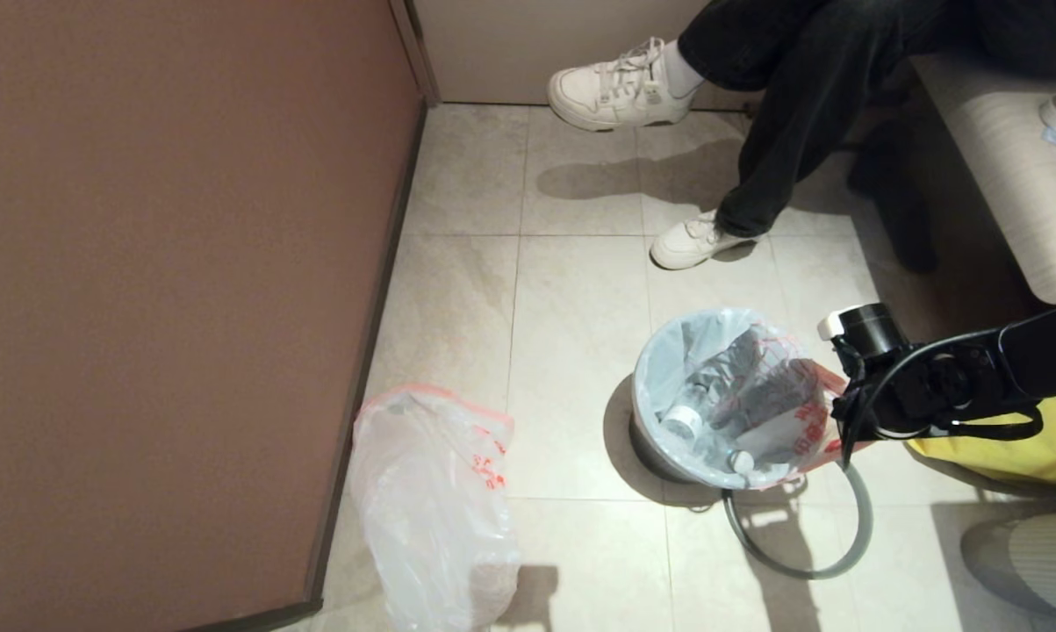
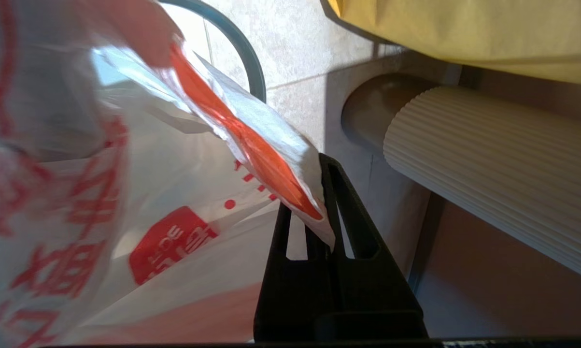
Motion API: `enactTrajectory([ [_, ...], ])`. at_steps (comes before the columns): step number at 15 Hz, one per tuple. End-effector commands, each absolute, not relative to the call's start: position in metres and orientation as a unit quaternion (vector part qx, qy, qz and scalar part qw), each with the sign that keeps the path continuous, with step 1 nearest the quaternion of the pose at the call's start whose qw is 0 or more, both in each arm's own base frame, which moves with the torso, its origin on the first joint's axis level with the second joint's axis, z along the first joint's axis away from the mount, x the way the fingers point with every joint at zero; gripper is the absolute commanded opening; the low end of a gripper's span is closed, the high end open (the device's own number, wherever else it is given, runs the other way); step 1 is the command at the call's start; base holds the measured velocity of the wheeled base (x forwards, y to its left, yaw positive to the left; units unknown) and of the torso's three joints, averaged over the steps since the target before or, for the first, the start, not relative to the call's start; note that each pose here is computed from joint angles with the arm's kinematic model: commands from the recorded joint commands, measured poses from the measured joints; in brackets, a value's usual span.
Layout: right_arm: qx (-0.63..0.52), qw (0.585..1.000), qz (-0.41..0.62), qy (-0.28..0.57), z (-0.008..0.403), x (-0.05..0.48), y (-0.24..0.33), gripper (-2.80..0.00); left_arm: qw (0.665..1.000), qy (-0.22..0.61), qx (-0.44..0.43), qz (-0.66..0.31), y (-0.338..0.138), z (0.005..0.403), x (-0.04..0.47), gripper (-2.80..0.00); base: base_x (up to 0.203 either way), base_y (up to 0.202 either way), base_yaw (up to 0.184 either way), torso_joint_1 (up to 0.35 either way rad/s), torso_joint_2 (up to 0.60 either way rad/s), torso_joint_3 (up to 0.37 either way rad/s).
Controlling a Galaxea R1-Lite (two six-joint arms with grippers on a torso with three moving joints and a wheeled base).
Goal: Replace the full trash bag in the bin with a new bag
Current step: Place the trash bag on the floor
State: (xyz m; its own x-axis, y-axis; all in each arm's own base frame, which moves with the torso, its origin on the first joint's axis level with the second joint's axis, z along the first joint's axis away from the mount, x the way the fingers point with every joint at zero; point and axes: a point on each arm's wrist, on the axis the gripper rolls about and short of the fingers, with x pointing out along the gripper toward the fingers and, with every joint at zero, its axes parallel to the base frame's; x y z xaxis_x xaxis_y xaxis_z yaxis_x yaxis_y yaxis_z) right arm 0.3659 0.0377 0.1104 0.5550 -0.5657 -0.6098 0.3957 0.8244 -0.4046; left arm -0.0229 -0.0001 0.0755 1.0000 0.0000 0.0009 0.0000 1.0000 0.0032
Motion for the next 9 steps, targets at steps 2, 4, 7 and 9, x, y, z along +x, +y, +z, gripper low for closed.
enactTrajectory([
  [2,-0.110,0.885,-0.274,0.359,0.129,0.358,0.046,-2.80,1.000,0.000,0.002,0.001,0.000,0.075,-0.023,-2.80,0.000,0.000,0.000,0.000,0.00,0.000],
  [4,-0.108,0.893,-0.265,0.348,0.138,0.352,0.054,-2.80,1.000,0.000,0.002,0.000,0.000,0.075,-0.023,-2.80,0.000,0.000,0.000,0.000,0.00,0.000],
  [7,-0.083,0.908,-0.250,0.328,0.151,0.343,0.066,-2.80,1.000,0.000,0.002,0.001,0.000,0.075,-0.023,-2.80,0.000,0.000,0.000,0.000,0.00,0.000],
  [9,-0.028,0.922,-0.219,0.318,0.161,0.337,0.073,-2.80,1.000,0.000,0.002,0.000,0.000,0.075,-0.023,-2.80,0.000,0.000,0.000,0.000,0.00,0.000],
])
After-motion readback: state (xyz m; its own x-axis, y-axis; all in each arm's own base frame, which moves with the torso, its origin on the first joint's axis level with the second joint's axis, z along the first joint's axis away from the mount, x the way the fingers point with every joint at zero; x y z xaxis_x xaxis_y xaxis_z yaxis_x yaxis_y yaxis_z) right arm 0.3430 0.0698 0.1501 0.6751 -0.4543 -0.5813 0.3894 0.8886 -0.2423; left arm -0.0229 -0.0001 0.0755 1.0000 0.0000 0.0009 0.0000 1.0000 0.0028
